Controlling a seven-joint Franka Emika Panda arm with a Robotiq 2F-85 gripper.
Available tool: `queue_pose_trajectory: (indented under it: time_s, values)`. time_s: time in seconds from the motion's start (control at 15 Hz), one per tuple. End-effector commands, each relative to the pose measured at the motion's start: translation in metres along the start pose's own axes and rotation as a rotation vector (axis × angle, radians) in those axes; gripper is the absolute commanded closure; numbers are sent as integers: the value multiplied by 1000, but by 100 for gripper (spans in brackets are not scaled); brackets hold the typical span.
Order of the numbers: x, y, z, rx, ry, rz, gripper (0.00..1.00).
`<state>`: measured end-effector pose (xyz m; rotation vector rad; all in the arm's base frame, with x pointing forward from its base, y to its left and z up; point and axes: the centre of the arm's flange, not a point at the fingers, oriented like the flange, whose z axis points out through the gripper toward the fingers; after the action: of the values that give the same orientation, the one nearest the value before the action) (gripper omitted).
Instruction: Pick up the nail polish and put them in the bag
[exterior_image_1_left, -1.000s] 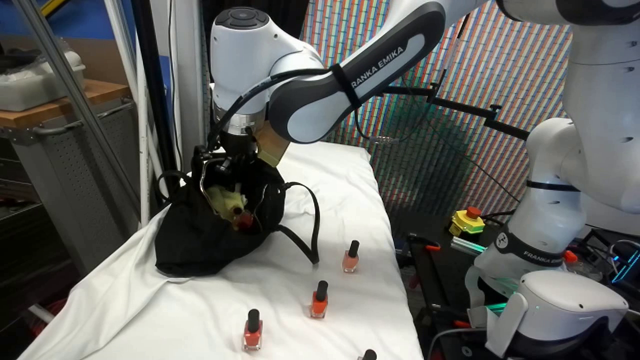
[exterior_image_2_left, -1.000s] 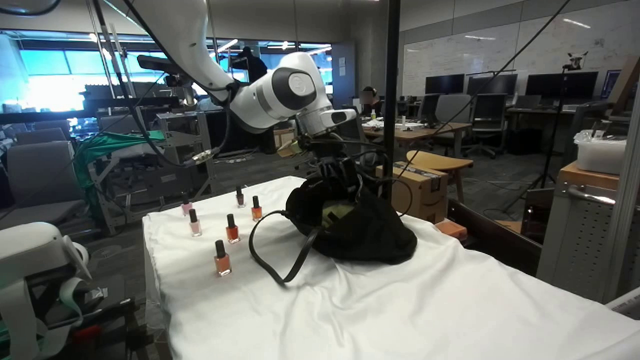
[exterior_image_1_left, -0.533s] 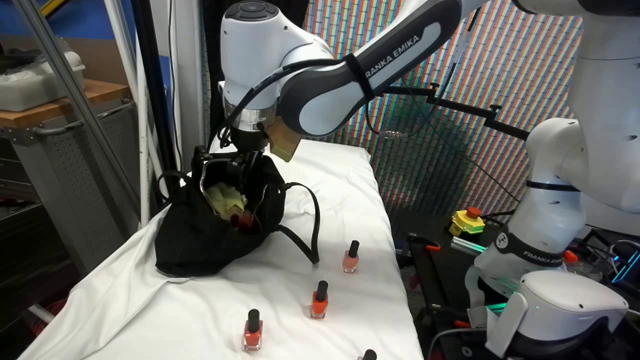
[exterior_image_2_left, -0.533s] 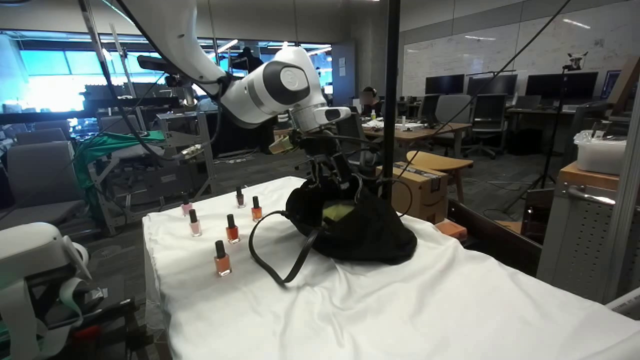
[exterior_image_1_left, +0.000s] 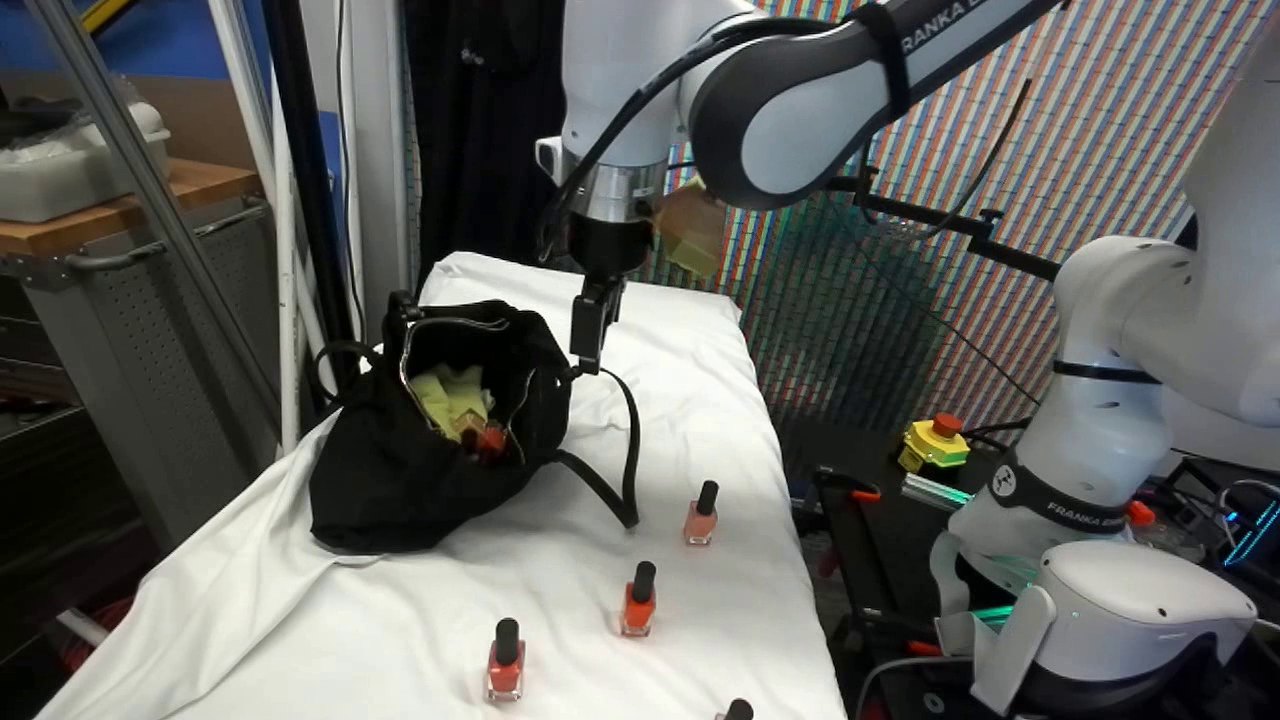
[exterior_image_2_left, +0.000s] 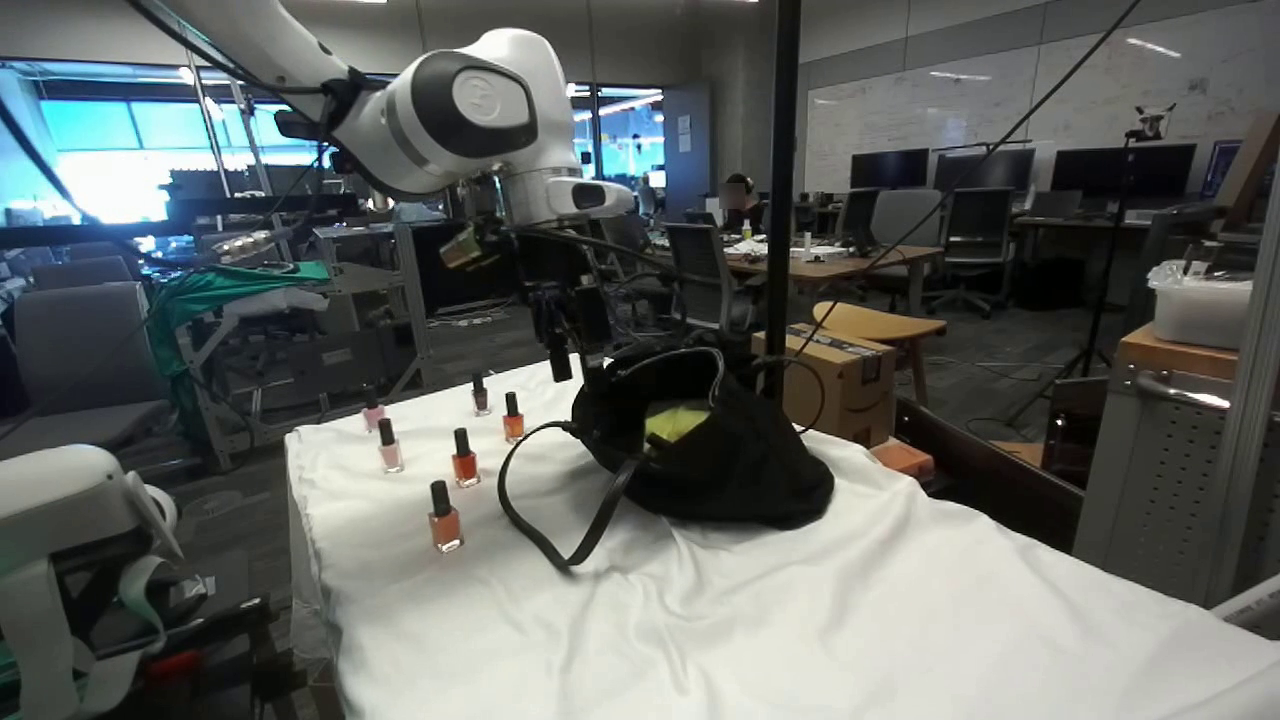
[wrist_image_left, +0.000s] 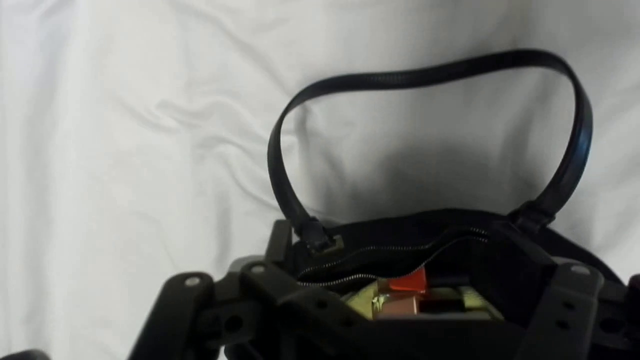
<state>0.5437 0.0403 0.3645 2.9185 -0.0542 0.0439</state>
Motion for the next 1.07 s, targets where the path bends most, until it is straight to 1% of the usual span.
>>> queue_pose_trajectory:
  time_s: [0.0, 0.27, 0.53, 0.73, 1.0]
  values:
    - [-56, 10, -16, 54, -38, -6, 0]
    - [-91, 1, -1, 90, -82, -23, 0]
    - [-115, -14, 22, 116, -134, -60, 0]
    - [-126, -27, 43, 128, -162, -99, 0]
    - [-131, -42, 59, 151, -169, -155, 0]
